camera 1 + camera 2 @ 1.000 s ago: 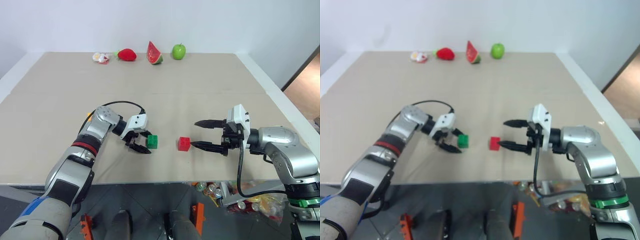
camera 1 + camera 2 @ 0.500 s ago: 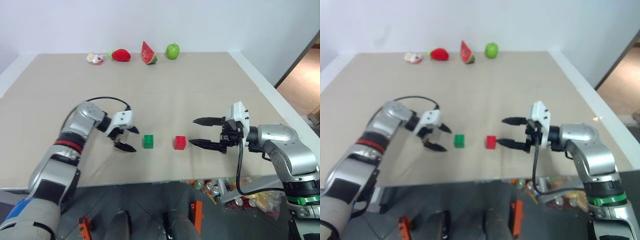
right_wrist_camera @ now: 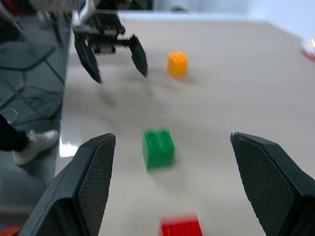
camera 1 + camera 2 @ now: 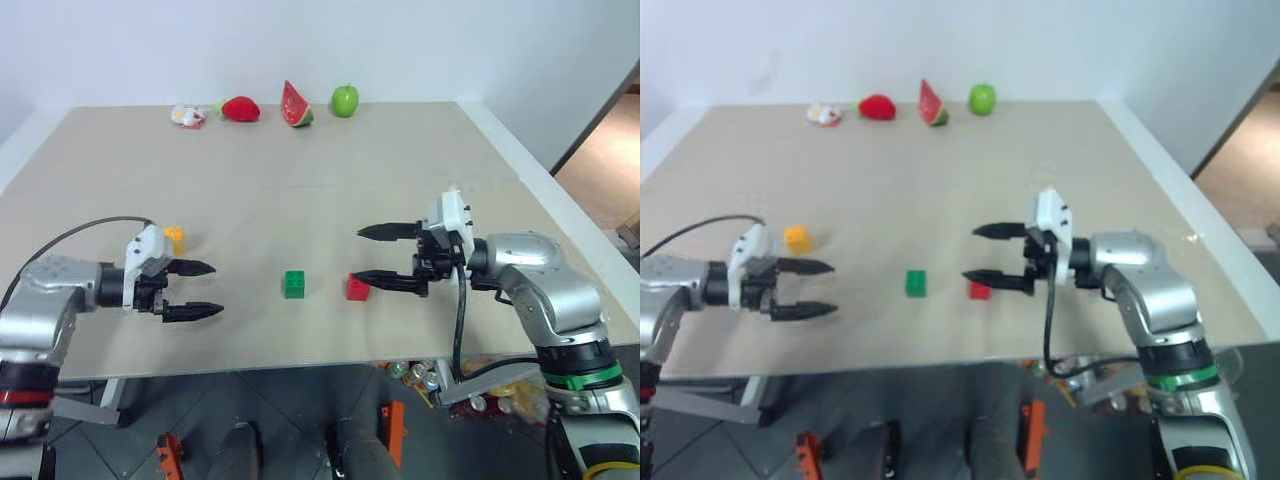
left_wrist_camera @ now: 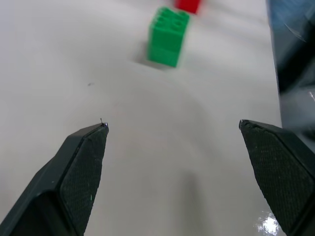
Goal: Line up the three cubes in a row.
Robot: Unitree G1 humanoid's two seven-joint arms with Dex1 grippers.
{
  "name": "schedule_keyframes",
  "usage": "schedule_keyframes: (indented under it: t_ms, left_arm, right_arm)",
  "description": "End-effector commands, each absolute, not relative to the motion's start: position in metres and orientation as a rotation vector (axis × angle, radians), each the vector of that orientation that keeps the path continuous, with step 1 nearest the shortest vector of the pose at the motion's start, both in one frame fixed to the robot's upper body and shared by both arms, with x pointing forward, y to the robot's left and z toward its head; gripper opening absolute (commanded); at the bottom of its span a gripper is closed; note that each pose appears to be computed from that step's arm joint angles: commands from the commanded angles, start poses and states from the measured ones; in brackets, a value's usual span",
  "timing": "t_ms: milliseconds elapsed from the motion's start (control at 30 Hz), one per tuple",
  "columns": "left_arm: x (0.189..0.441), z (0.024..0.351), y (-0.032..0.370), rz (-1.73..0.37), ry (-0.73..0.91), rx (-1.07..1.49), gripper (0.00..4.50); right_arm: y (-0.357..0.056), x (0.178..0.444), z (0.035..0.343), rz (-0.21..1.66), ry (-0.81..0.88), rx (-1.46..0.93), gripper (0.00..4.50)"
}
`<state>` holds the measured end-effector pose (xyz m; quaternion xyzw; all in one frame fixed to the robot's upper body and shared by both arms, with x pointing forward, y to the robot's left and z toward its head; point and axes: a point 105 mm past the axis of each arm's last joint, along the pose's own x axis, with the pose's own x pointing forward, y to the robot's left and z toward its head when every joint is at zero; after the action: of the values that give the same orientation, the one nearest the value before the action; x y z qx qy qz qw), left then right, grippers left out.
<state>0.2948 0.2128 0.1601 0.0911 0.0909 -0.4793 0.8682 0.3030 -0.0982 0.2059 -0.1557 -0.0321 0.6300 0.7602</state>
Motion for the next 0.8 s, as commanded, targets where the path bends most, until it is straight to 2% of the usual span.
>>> schedule_keyframes:
  t_ms: [33, 167, 233, 500, 800]
  left_arm:
    - [0.298, 0.183, 0.235, -0.730, 0.044, 0.123, 4.41]
    - [0.299, 0.164, 0.271, -0.411, 0.039, 0.081, 4.41]
    - [0.302, 0.154, 0.279, -0.326, 0.063, 0.092, 4.41]
    - [0.327, 0.134, 0.278, -0.229, 0.114, 0.153, 4.41]
    - [0.357, 0.115, 0.273, -0.102, 0.170, 0.106, 4.41]
  right_arm:
    - [-0.086, 0.300, 0.210, 1.423, -0.108, -0.362, 3.87]
    - [-0.072, 0.296, 0.203, 1.472, -0.111, -0.375, 3.87]
    - [-0.069, 0.298, 0.204, 1.466, -0.125, -0.375, 3.87]
    - [-0.065, 0.302, 0.211, 1.446, -0.166, -0.372, 3.87]
    - [-0.066, 0.299, 0.213, 1.440, -0.174, -0.379, 3.87]
